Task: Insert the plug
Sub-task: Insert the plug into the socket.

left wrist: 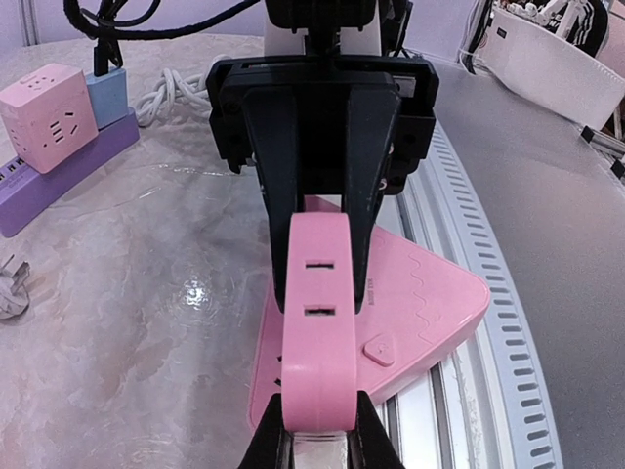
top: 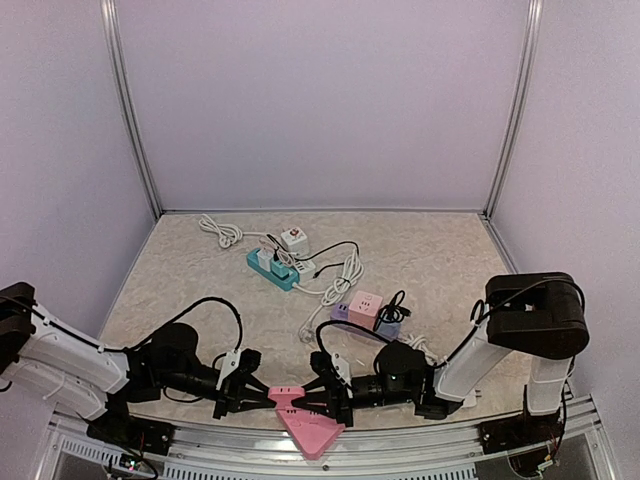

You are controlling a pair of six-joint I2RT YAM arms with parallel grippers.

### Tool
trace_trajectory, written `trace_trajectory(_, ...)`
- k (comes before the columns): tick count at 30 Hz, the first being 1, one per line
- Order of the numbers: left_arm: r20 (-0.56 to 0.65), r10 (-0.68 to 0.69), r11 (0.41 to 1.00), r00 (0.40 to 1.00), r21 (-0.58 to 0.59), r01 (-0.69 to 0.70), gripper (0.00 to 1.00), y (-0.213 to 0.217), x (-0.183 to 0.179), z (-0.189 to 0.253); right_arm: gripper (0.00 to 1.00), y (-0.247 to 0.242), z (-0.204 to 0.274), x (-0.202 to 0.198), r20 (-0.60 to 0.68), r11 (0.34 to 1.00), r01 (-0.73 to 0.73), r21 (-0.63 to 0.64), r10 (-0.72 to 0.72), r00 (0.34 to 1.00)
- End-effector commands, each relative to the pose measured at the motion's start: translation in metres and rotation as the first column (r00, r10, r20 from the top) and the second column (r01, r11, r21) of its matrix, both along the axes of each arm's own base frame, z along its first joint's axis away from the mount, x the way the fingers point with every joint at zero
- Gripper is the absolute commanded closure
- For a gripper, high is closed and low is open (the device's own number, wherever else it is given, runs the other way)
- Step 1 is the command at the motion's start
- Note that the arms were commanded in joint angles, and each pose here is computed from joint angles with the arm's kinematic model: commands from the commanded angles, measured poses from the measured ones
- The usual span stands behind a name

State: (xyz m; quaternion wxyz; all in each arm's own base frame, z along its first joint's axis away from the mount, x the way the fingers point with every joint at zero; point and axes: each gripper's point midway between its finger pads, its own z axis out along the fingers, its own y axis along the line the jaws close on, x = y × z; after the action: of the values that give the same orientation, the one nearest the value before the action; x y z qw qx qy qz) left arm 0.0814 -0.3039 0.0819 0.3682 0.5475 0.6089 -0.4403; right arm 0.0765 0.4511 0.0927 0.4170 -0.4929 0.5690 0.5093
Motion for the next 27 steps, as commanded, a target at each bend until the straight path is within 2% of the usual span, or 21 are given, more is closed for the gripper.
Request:
trace_trajectory(1,0.042,-0.009,1.000,0.999,-0.029,0.010,1.00,-0.007,0.005,0.010,1.00,-0.003,-0.005,0.003,0.000,1.000,0.008,-0.009,-0.008,1.000)
trace_trajectory(9,0.030,-0.033,0.999,0.999,-0.022,0.034,1.00,-0.012,0.003,0.008,1.00,-0.007,-0.010,-0.001,-0.020,0.999,-0.011,-0.048,0.010,1.000)
trace_trajectory(17,0.007,-0.029,0.998,1.000,0.052,0.028,1.00,-0.006,0.002,-0.010,1.00,-0.009,-0.031,-0.007,-0.084,0.996,-0.038,-0.082,0.031,0.996)
trace_trajectory(21,-0.023,-0.057,0.995,0.998,0.077,0.059,1.00,-0.006,-0.007,-0.018,1.00,-0.017,-0.047,-0.011,-0.120,0.989,-0.039,-0.144,0.022,0.992)
trace_trajectory(27,-0.037,-0.102,0.983,0.994,0.147,0.107,1.00,-0.006,-0.018,-0.037,1.00,-0.027,-0.084,-0.020,-0.106,0.961,-0.059,-0.271,0.031,0.994)
